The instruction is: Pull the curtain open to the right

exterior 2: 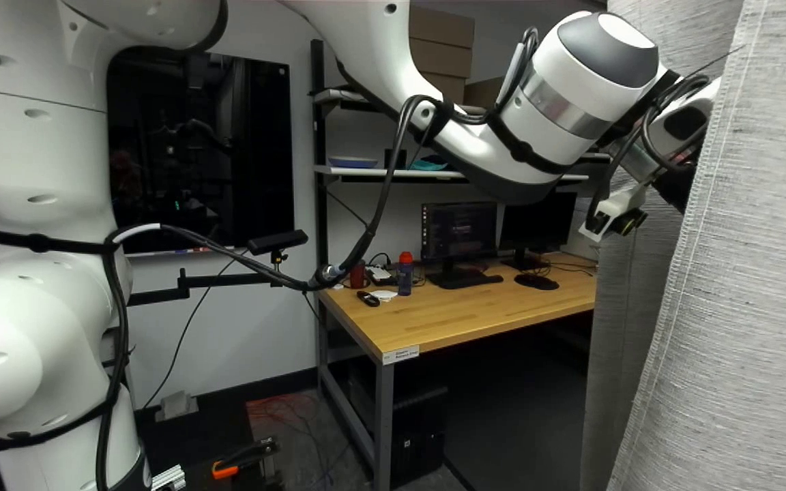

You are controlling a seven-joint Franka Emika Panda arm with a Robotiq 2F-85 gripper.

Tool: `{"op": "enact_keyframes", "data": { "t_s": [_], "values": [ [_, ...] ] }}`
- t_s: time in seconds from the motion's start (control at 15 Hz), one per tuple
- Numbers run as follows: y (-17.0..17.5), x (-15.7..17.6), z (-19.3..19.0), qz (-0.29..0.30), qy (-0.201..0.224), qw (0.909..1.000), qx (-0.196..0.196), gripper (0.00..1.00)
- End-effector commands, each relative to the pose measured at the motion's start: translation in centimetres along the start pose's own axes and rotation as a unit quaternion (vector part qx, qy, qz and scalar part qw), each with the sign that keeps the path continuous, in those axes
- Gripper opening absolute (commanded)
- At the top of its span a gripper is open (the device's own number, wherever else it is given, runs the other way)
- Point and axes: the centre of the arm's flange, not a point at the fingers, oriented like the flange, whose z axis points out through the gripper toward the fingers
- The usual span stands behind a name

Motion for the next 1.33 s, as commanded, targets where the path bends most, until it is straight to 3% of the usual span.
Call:
{"op": "enact_keyframes", "data": {
  "t_s": [0.0, 0.27, 0.8, 1.0, 1.27],
  "values": [
    [2.2, -4.1, 6.0, 0.016, -0.017, 0.9968, -0.076, 0.01],
    [2.6, -4.2, 6.5, 0.019, -0.005, 0.9948, -0.1, 0.01],
    [3.4, -4.5, 7.3, 0.019, -0.028, 0.9926, -0.117, 0.01],
    [3.4, -4.5, 7.2, 0.013, -0.05, 0.9944, -0.093, 0.01],
    [-1.9, -8.2, 2.7, 0.001, -0.083, 0.9962, -0.025, 0.01]
  ]
}}
